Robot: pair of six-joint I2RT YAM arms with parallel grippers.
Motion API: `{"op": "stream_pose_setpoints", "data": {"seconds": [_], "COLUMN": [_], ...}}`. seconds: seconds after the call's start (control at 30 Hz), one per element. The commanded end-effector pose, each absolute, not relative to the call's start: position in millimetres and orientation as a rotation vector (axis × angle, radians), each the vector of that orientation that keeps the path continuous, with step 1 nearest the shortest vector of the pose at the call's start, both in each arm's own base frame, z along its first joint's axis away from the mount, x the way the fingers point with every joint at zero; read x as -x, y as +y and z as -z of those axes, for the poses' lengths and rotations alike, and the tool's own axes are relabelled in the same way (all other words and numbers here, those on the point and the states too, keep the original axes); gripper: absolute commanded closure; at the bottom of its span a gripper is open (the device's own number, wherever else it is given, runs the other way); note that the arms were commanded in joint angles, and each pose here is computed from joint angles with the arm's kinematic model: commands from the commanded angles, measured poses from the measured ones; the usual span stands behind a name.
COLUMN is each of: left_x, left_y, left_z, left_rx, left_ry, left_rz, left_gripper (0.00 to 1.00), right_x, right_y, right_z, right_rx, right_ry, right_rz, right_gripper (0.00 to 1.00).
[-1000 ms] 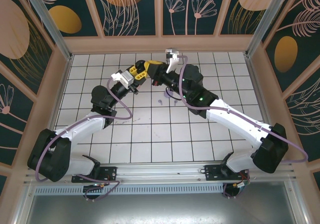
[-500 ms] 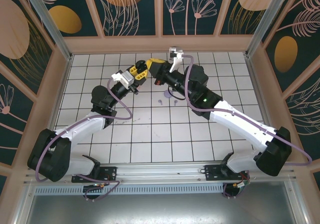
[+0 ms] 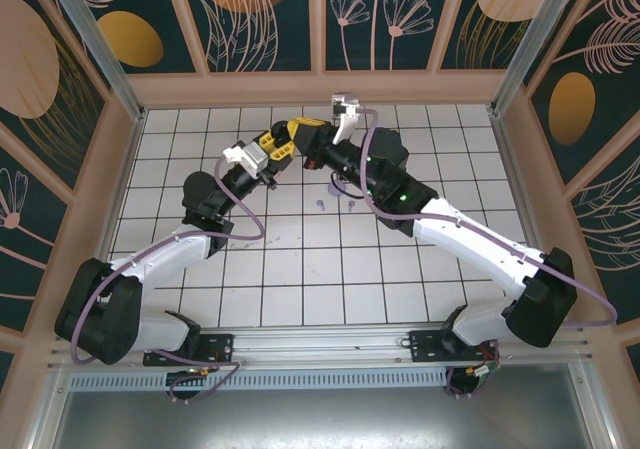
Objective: Insert the wireless bluetooth earbuds into the charging case
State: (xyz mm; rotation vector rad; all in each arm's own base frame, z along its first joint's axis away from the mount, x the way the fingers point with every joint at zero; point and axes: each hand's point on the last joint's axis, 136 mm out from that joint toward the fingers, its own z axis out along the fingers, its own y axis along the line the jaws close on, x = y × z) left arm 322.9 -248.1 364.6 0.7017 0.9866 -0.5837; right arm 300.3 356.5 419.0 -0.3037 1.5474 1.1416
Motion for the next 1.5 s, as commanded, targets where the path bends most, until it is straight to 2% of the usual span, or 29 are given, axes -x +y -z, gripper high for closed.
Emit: {"op": "stream_pose_setpoints", "data": {"seconds": [0.0, 1.23, 1.33, 1.47], "left_x": [-314, -306, -307, -309], "left_y": [-250, -250, -252, -254], "left_z": [-373, -379, -379, -375], "left_rx": [-0.715, -0.739, -0.746, -0.749], "left_ry": [0.943, 0.922, 0.931, 0.954], "left_rz": [0.591, 0.595, 0.598, 0.615], "left_gripper": [1.00, 1.00, 1.00, 1.00], "right_x": [-294, -307, -307, -309], "right_y": [362, 360, 367, 366], "right_z": [-445, -400, -396, -406], "right_rx": [0.325, 0.326, 0.375, 0.369], "right_ry": [1.467, 1.619, 1.652, 1.654], "right_rz": [-1.187, -1.103, -1.092, -1.079], "right_gripper": [0.94, 0.94, 0.88, 0.60]}}
